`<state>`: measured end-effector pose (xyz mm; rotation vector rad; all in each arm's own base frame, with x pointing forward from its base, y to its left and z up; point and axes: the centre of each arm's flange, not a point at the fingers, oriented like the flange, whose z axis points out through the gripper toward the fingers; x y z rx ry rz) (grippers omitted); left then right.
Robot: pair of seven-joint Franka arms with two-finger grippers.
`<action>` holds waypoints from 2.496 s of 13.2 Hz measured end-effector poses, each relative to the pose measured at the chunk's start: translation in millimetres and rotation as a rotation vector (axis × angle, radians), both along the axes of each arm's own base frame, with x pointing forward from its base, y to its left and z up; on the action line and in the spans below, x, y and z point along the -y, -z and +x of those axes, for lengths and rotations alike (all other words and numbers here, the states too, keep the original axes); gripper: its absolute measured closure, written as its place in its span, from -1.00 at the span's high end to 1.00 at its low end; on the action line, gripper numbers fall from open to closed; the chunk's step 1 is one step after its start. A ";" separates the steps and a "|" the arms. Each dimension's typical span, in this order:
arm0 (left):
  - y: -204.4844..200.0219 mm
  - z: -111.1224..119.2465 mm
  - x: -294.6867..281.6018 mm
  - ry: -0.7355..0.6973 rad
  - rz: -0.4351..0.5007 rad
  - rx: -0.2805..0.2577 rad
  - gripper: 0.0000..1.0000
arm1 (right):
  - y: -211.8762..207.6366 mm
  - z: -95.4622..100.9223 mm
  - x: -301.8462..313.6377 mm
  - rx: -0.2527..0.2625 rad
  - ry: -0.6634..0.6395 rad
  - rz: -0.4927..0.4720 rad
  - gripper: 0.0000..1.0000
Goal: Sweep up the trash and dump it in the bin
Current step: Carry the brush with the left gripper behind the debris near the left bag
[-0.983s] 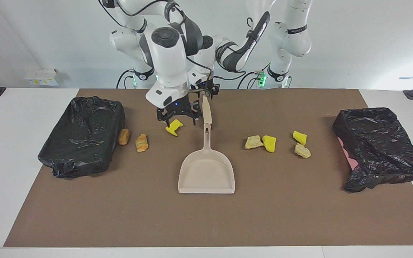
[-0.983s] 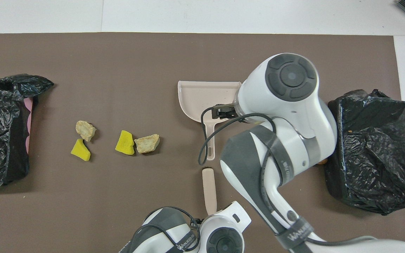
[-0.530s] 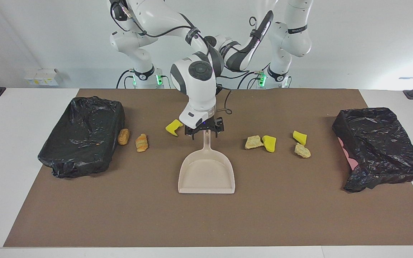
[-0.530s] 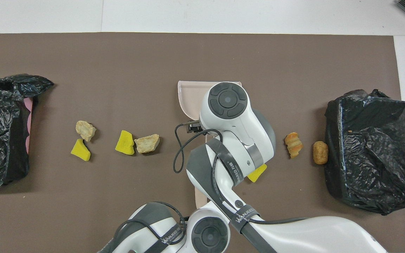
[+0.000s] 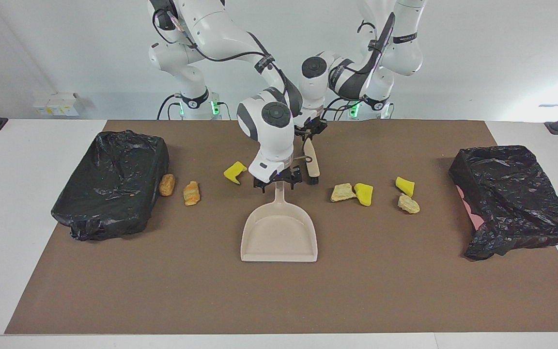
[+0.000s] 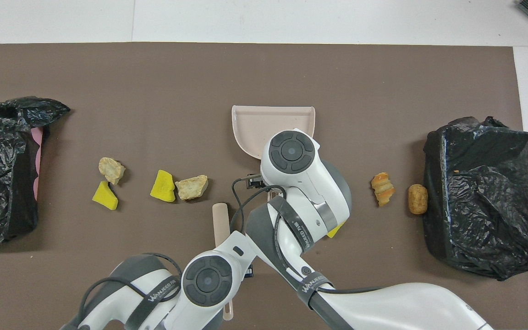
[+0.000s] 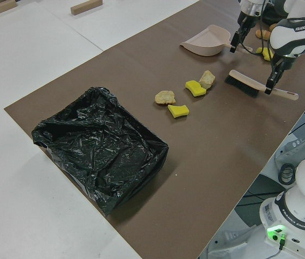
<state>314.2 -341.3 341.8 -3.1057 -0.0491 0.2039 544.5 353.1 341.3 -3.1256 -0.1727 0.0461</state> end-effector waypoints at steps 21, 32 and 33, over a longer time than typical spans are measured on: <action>-81.0 138.8 -329.2 -0.108 -0.010 0.002 -0.48 | -65.7 42.5 90.9 0.007 -0.603 0.013 -0.34; -5.3 151.2 -265.5 -0.102 0.007 0.019 -0.48 | -12.7 72.6 133.5 -0.032 -1.564 -0.094 -0.34; -4.8 155.0 -256.4 -0.091 0.007 0.021 -0.48 | -9.4 71.9 130.9 -0.036 -1.570 -0.093 -0.34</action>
